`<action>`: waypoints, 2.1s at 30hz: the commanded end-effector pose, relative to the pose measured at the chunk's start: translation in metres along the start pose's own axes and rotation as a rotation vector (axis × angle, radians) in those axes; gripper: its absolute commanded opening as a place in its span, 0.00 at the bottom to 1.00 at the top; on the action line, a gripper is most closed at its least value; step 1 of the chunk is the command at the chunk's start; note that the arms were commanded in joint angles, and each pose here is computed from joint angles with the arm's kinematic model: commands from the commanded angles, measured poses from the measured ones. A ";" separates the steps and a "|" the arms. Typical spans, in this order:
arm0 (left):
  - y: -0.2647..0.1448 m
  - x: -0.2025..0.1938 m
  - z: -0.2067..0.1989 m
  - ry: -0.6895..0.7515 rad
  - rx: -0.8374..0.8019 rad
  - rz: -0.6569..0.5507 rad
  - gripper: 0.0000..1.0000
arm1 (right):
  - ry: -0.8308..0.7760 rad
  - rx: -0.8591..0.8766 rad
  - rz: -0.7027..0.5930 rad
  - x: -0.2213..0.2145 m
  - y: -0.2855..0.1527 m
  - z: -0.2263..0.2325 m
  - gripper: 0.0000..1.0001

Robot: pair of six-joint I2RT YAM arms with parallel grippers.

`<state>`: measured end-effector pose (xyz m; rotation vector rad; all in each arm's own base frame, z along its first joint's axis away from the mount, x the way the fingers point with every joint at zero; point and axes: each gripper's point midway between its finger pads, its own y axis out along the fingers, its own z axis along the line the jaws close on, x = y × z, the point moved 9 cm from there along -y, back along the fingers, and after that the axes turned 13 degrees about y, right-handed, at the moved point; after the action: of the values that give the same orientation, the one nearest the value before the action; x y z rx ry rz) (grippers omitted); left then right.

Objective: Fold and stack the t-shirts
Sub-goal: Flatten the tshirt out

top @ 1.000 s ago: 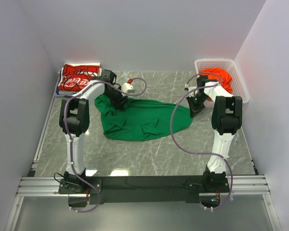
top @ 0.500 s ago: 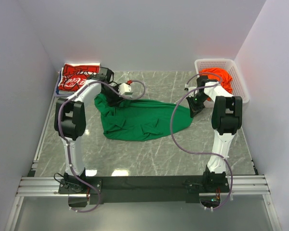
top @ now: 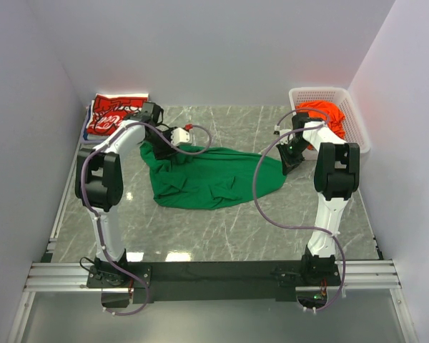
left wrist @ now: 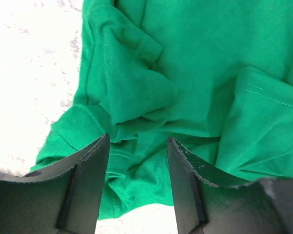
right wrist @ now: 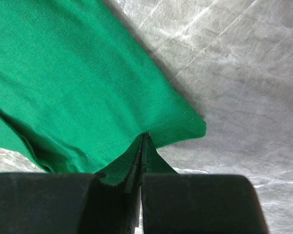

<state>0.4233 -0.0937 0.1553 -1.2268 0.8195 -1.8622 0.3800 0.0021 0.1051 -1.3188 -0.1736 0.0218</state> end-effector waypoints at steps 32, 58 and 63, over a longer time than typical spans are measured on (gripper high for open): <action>-0.008 0.026 0.025 0.152 0.104 -0.016 0.00 | -0.025 -0.011 -0.085 0.005 -0.037 0.006 0.00; -0.232 0.053 0.024 -0.451 0.681 -0.364 0.00 | -0.132 0.043 -0.395 -0.002 -0.157 0.050 0.43; -0.206 0.038 -0.010 -0.442 0.576 -0.293 0.00 | -0.129 0.099 -0.390 0.025 -0.119 0.076 0.55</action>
<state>0.3675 -0.0197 0.3601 -1.3123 -0.2404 -1.7630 0.3715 0.0172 0.2424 -1.2517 -0.4999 -0.2061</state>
